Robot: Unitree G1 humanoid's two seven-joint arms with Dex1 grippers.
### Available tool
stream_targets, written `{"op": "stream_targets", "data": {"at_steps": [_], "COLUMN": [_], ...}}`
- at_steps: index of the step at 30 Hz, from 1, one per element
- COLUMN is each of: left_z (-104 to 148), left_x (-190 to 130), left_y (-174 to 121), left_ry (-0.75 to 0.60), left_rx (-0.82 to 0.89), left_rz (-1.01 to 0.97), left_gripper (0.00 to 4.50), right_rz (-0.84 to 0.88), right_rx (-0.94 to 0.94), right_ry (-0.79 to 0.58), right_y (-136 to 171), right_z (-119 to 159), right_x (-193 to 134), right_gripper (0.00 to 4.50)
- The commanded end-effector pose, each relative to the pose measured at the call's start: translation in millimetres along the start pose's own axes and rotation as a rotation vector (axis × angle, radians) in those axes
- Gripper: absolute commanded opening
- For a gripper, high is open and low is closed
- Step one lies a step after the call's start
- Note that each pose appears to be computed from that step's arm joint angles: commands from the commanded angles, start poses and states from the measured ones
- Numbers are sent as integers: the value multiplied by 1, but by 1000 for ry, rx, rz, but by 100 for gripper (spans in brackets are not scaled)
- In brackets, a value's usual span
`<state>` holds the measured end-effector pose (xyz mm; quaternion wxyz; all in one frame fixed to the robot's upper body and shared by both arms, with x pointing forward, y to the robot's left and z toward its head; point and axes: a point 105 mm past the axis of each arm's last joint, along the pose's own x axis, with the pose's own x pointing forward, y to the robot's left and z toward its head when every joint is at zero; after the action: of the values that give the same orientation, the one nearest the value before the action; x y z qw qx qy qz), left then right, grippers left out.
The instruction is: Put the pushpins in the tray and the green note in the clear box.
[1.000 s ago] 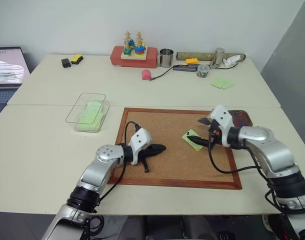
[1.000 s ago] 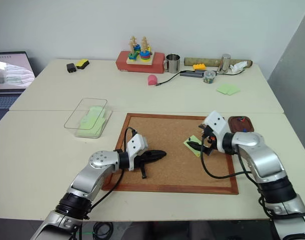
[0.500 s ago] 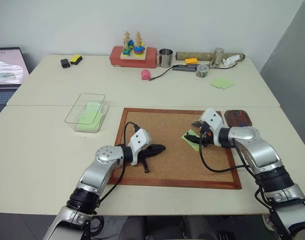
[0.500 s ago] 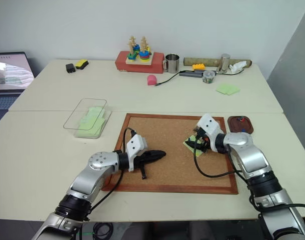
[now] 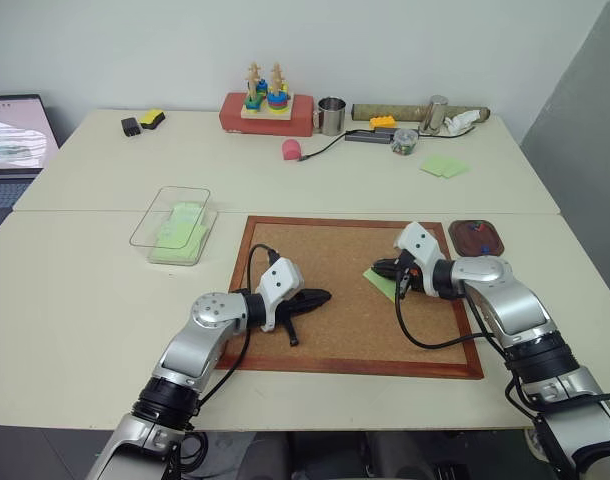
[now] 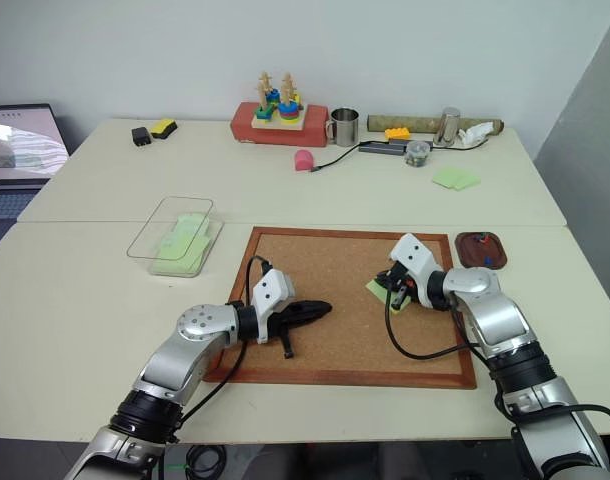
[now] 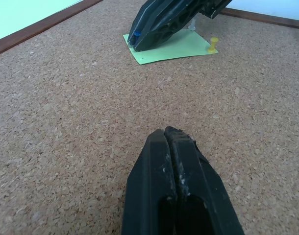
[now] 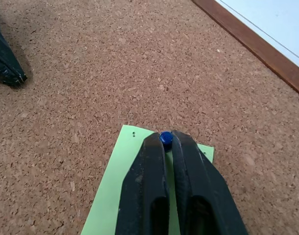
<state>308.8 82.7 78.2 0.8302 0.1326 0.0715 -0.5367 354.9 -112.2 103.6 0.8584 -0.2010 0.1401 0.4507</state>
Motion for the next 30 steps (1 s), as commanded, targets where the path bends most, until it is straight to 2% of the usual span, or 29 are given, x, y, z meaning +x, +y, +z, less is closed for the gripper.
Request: {"op": "stream_targets", "data": {"at_steps": [1, 11, 30], "left_z": [-3, -6, -12], "left_x": [2, 3, 4], "left_y": [-5, -5, -4], "left_ry": [13, 21, 41], "left_rx": [0, 0, 5], "left_rz": [-14, -12, 4], "left_gripper": [0, 0, 0], "right_rz": [16, 32, 54], "right_rx": [-47, -16, 21], "right_ry": [-58, -103, -110], "right_y": [4, 5, 3], "right_z": [17, 29, 35], "right_x": [-3, -10, -20], "right_gripper": [1, 1, 1]}}
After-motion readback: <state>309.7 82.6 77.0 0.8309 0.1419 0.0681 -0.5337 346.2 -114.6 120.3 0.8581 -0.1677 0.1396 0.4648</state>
